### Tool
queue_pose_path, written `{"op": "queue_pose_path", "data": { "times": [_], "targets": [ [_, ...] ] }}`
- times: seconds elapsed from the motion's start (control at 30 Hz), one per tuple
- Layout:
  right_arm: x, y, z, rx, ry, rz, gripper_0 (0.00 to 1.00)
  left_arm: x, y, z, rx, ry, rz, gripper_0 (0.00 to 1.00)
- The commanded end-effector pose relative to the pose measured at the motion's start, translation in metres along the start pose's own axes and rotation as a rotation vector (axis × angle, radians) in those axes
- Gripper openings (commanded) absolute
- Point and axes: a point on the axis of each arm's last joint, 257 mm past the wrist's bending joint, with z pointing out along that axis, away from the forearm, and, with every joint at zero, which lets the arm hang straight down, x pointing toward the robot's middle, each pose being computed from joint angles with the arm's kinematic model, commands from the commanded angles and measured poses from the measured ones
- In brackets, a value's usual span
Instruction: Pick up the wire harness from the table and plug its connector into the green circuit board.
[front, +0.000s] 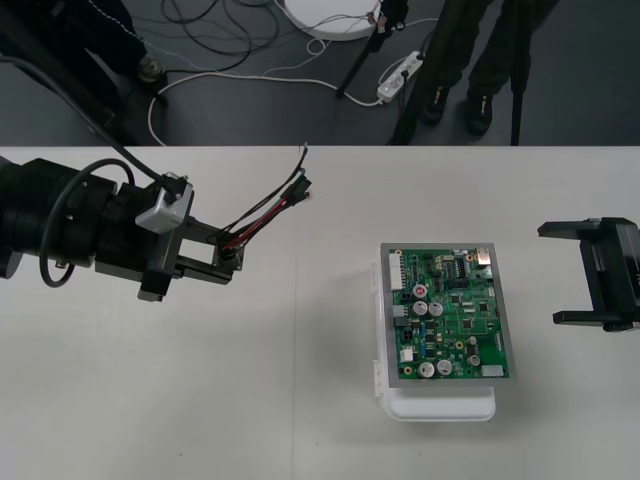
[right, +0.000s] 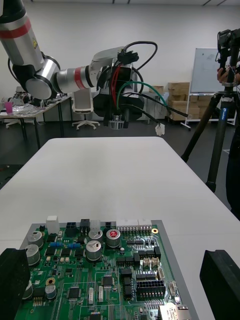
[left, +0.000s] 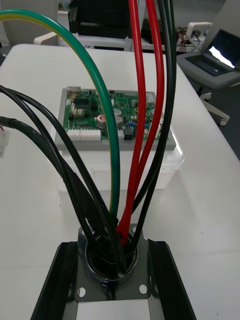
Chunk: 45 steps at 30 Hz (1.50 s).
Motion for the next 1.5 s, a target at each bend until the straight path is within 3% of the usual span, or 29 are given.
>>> {"op": "queue_pose_path", "data": {
  "times": [0.03, 0.47, 1.0, 1.5],
  "targets": [
    [-0.01, -0.007, 0.004, -0.012, -0.02, 0.041, 1.0, -0.029, -0.006, 0.011, -0.009, -0.071, -0.09, 0.0],
    [-0.011, -0.007, 0.005, -0.015, -0.023, 0.055, 1.0, -0.068, -0.055, 0.043, 0.014, -0.136, -0.259, 0.0],
    [-0.011, -0.005, 0.007, -0.023, -0.024, 0.064, 1.0, -0.08, -0.133, 0.083, 0.178, -0.178, -0.505, 0.0],
    [-0.014, -0.012, 0.009, -0.027, -0.022, 0.056, 1.0, -0.108, -0.133, 0.112, 0.188, -0.267, -0.6, 0.0]
  ]
}}
